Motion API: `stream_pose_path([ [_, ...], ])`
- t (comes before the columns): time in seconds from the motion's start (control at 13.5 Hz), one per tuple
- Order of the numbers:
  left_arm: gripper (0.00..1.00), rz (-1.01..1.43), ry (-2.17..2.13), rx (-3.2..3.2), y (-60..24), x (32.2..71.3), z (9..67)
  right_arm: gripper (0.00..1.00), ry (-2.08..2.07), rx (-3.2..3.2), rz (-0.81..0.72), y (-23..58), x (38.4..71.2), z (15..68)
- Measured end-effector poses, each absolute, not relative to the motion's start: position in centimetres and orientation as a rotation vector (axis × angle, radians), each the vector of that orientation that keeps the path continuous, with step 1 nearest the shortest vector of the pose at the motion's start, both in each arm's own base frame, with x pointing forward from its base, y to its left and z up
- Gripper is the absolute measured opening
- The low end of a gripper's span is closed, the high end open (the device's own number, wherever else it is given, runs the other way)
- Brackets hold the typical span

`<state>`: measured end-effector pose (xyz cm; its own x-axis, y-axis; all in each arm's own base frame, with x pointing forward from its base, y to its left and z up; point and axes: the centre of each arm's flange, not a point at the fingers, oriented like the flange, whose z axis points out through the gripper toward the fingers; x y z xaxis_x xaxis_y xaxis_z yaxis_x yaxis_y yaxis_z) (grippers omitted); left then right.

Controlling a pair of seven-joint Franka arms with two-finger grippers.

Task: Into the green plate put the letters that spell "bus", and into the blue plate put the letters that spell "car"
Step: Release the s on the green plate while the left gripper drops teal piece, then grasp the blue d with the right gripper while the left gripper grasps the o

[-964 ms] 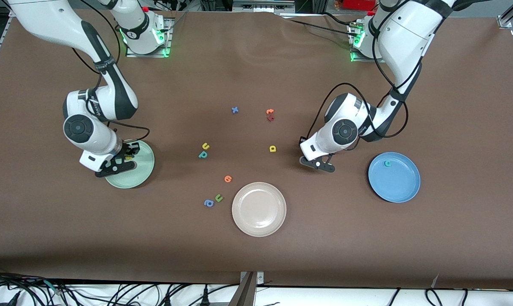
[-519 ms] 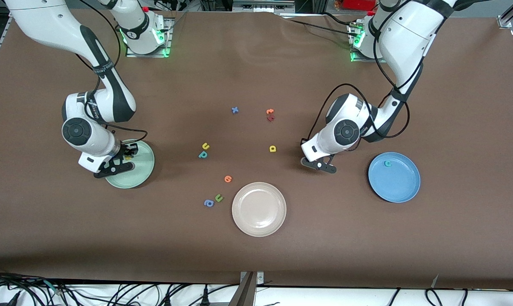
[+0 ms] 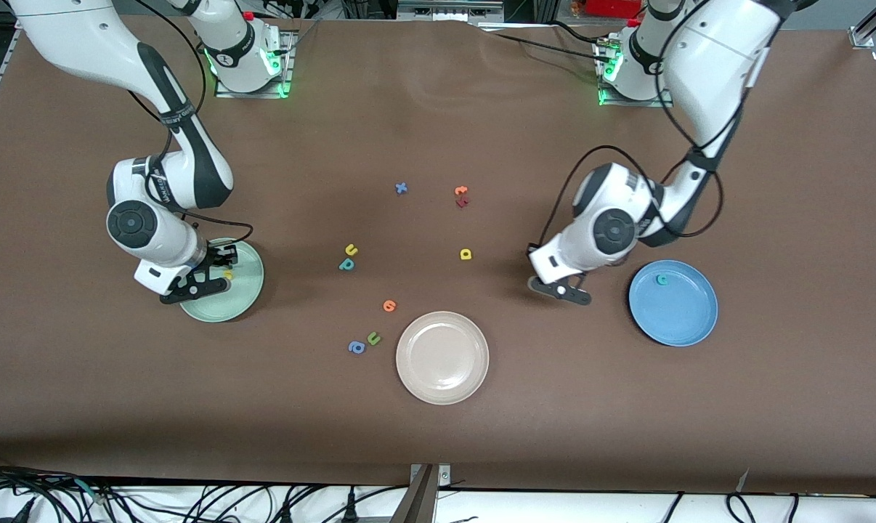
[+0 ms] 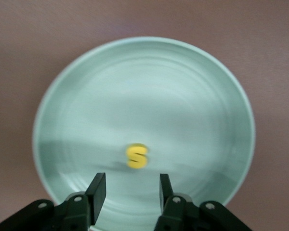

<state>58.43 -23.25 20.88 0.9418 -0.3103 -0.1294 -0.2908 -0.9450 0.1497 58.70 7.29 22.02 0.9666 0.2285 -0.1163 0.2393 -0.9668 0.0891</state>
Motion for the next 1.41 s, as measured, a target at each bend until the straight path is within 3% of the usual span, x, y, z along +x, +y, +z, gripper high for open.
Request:
stream_pose_path([
  [0.07,0.29,-0.233,-0.506,2.959,-21.3,59.1,21.6,0.55,0.285,3.031,-0.146,9.7,58.4,22.2],
  [0.37,0.29,-0.228,-0.722,2.898,-13.0,61.1,23.1,0.94,-0.042,3.080,-0.026,20.7,56.3,23.6],
  [0.67,0.29,-0.199,-0.856,2.887,-5.7,62.4,23.3,0.93,-0.413,3.129,0.131,27.6,54.6,23.1],
  [0.96,0.29,-0.194,-0.910,2.914,-4.7,62.8,23.6,0.92,-0.946,3.052,0.131,28.5,54.3,20.5],
  [1.04,0.34,-0.194,-0.908,2.918,-4.4,62.8,23.7,0.93,-1.013,3.028,0.120,28.4,54.3,19.9],
  [1.26,0.63,-0.183,-0.908,2.919,-4.2,63.1,23.9,1.00,-1.076,3.004,0.106,28.6,54.1,19.1],
  [1.41,0.83,-0.168,-0.921,2.913,-4.9,63.3,24.4,0.99,-1.062,3.009,0.099,29.6,53.5,18.7],
])
